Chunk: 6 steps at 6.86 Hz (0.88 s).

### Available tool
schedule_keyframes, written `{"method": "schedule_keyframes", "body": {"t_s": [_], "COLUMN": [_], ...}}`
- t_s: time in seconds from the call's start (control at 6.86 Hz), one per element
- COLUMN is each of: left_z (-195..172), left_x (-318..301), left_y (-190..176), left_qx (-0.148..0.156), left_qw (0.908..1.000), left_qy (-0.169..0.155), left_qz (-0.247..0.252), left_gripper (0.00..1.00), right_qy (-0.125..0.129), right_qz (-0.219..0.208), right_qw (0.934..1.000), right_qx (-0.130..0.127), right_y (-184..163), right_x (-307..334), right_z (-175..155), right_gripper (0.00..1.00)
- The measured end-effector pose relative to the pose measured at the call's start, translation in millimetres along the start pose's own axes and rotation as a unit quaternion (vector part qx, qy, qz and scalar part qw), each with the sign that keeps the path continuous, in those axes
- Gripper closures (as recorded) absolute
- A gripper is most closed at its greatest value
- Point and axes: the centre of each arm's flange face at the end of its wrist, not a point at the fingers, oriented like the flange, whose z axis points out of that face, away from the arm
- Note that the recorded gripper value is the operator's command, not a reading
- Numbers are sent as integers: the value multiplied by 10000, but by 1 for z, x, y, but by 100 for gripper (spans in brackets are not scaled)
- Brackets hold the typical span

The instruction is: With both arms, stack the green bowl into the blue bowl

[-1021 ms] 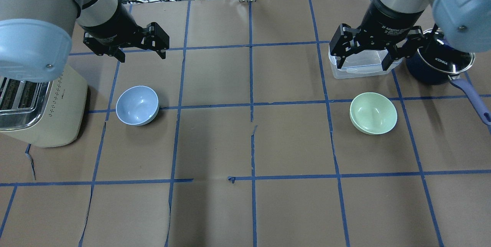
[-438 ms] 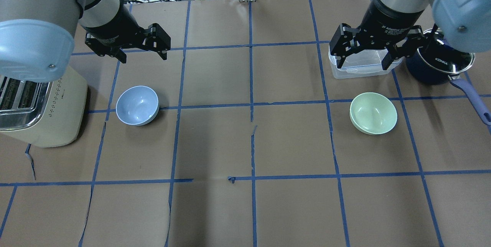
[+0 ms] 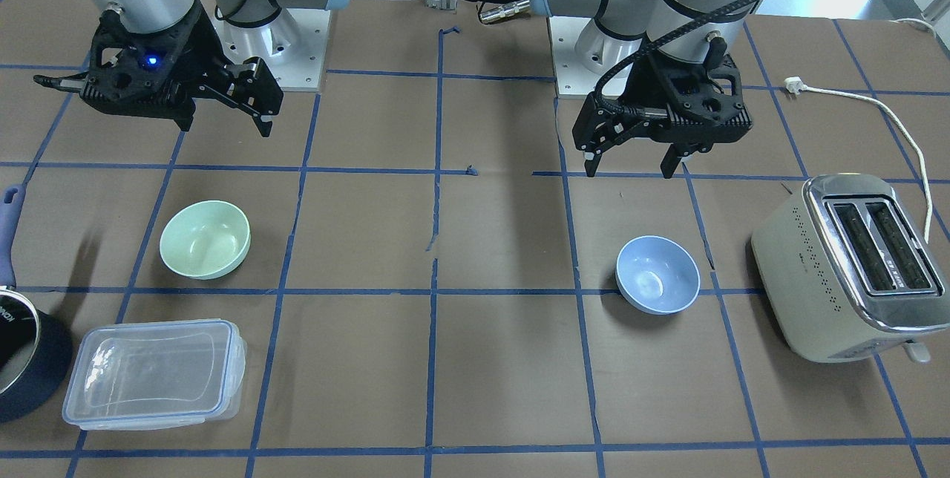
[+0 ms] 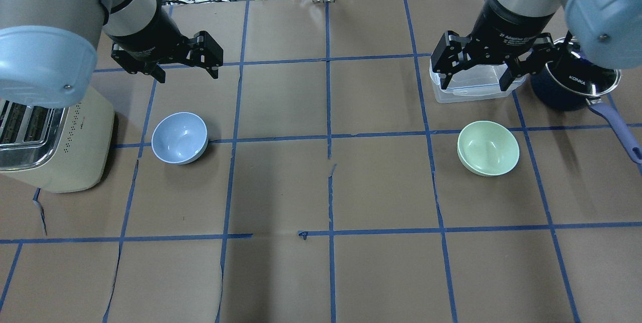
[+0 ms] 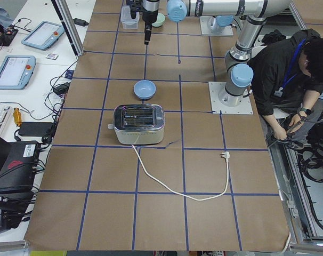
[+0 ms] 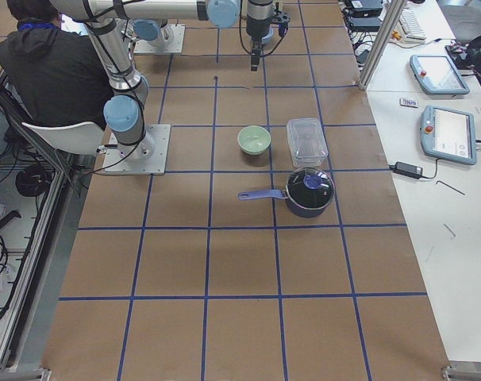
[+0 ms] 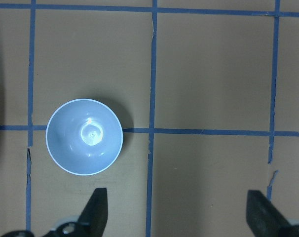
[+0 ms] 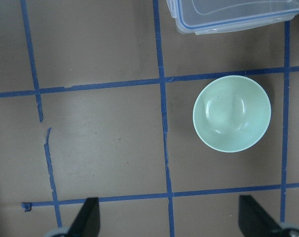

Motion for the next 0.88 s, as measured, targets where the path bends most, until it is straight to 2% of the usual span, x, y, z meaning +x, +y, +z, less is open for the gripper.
{"method": "schedule_keyframes", "body": {"t_s": [0.29,0.88], "left_z": [0,1], "left_x": [0,-1], "left_y": [-1,-2], "left_qx": [5,1], "left_qw": [10000,10000], "left_qy": [0,5], "left_qz": [-7,-26], "left_gripper": [0,0], "right_qy": [-14,14], "right_qz": [-6,1], "right_qw": [9999,10000], "right_qx": [104,93], "right_y": [-2,-1], "right_x": [0,0], "right_z": [0,-1], "right_gripper": [0,0]}}
